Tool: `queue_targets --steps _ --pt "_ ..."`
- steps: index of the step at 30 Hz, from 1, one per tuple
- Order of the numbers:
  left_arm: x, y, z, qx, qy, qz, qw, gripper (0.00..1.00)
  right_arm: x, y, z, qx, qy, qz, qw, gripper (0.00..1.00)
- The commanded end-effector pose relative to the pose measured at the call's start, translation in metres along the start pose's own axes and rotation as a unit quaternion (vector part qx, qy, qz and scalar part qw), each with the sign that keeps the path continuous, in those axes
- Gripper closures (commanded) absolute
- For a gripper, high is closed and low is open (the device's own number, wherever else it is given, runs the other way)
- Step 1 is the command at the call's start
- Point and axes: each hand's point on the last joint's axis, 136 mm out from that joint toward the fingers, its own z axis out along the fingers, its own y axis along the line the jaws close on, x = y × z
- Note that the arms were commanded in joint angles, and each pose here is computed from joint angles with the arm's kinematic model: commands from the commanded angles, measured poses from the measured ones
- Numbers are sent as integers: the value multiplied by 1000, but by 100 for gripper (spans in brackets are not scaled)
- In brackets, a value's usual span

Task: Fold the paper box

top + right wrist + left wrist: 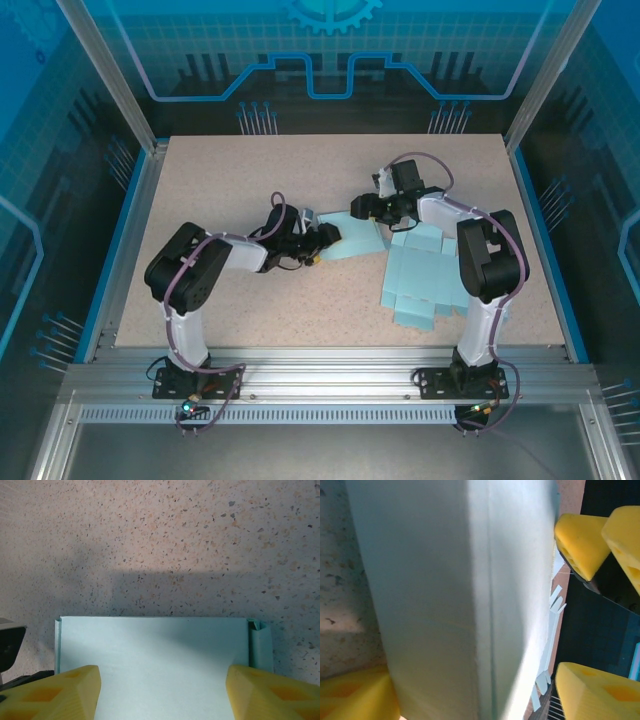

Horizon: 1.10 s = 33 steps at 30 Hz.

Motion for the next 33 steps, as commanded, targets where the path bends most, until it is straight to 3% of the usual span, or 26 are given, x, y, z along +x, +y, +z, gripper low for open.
queue_targets --steps 1,10,18,25,33 --pt "-54 33 -7 -62 -100 45 992 28 24 -6 11 6 46 12 999 31" --pt "-59 20 -14 -34 -104 40 993 53 19 12 -14 5 34 -12 999 30" --pt "-58 8 -6 8 -89 17 996 59 22 16 -31 9 18 -22 1000 27" --pt "-57 14 -8 0 -92 13 996 61 29 -15 -31 67 12 5 998 26" --pt "-60 29 -12 -18 -96 -1 995 76 40 -28 -21 47 18 43 998 23"
